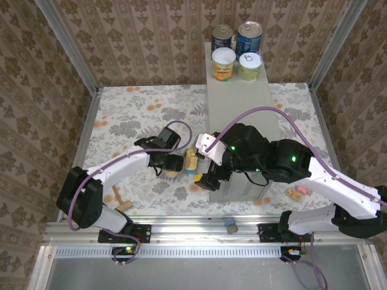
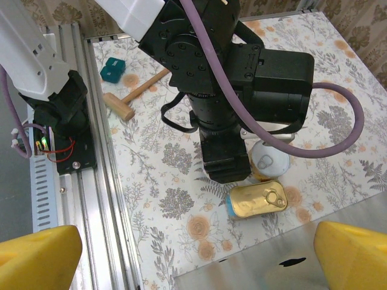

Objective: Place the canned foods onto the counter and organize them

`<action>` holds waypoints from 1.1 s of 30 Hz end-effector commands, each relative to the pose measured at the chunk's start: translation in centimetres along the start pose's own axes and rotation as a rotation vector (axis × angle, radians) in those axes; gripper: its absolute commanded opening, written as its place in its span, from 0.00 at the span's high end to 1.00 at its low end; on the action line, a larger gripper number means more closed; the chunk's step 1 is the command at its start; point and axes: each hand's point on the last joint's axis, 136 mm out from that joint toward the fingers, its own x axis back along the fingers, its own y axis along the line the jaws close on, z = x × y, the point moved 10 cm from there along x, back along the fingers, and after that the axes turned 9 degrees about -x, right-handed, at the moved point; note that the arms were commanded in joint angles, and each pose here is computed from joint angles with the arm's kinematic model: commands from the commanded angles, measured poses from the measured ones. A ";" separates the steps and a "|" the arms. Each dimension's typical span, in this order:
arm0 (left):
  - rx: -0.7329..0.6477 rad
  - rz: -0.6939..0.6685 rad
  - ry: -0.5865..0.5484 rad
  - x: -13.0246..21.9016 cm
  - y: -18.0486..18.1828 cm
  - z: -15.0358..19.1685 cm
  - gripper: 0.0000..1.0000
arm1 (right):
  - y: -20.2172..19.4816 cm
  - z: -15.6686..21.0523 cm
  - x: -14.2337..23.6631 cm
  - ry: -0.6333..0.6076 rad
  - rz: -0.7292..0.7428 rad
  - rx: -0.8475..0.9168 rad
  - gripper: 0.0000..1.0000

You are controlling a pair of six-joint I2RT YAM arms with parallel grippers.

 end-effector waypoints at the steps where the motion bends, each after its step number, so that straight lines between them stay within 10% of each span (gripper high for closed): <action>1: -0.011 0.019 -0.055 1.4 -0.1 -1.0 0.30 | -0.1 0.4 0.3 0.002 0.032 0.013 0.00; 33: -0.271 0.119 -0.272 20.8 -0.1 -4.0 0.45 | -1.2 2.1 5.2 -0.094 0.158 -0.002 0.00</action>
